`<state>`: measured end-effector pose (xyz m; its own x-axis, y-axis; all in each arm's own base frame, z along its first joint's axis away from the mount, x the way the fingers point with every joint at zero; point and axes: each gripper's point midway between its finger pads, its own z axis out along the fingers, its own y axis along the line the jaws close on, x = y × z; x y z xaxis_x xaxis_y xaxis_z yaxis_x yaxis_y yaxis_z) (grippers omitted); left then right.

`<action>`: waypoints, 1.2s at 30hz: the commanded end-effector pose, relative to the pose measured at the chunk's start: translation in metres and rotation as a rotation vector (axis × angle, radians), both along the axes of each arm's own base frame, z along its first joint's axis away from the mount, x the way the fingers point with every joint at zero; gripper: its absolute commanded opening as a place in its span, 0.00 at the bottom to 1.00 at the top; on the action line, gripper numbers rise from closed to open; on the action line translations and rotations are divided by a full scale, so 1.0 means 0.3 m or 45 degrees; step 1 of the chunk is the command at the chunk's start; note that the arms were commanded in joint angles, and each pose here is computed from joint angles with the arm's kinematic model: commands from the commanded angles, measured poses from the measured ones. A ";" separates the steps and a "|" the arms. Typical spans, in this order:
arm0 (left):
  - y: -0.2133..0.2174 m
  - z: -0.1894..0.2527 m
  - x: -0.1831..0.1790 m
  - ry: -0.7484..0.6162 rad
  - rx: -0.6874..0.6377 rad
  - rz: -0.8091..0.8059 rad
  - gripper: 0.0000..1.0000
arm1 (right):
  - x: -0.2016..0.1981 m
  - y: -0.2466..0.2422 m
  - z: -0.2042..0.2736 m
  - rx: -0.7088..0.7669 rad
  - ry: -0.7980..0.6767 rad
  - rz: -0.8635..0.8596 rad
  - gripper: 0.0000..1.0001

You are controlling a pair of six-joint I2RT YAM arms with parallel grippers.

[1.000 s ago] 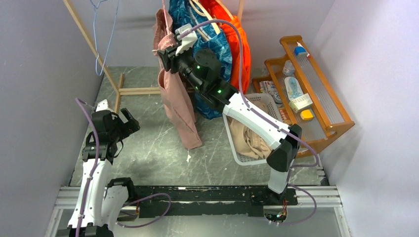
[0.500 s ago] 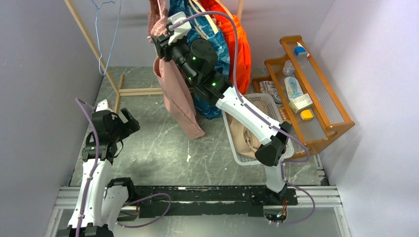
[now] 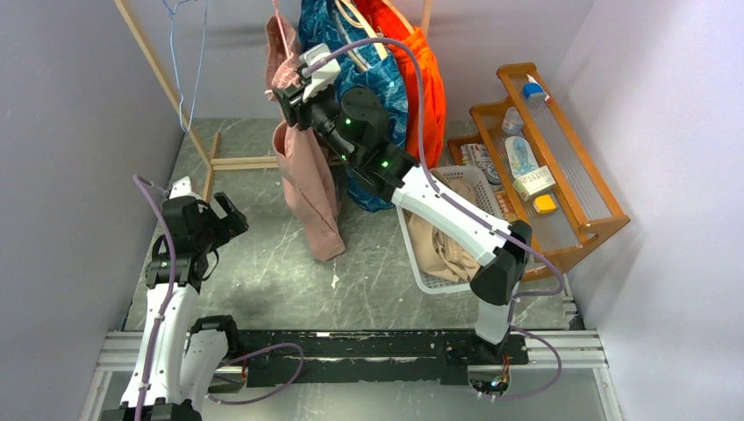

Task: Remove the shorts from the hanger
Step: Pick up the hanger from the clothes rod, then remove the shorts from the hanger.

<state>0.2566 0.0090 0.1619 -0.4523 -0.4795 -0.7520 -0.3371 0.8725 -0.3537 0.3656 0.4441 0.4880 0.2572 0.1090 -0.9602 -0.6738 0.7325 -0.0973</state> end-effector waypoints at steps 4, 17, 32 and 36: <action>0.009 0.039 0.008 -0.078 0.018 0.009 0.99 | -0.108 -0.081 0.202 0.136 -0.138 0.035 0.00; 0.001 0.045 0.007 -0.068 0.015 -0.008 0.99 | -0.374 -0.119 -0.167 -0.040 0.160 0.415 0.00; -0.136 0.203 -0.008 -0.404 -0.015 -0.328 0.98 | -0.609 -0.321 -0.922 -0.203 0.675 0.522 0.00; -0.281 0.257 -0.041 -0.589 -0.061 -0.682 1.00 | -0.644 -0.338 -0.967 -0.148 0.750 0.547 0.00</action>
<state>0.2497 -0.0295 0.2109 -0.3303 -0.4043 -0.8529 -0.0169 0.9060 -0.4229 0.1839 0.3379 0.1771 -0.3069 -0.1485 -0.9401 -0.8667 0.4518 0.2115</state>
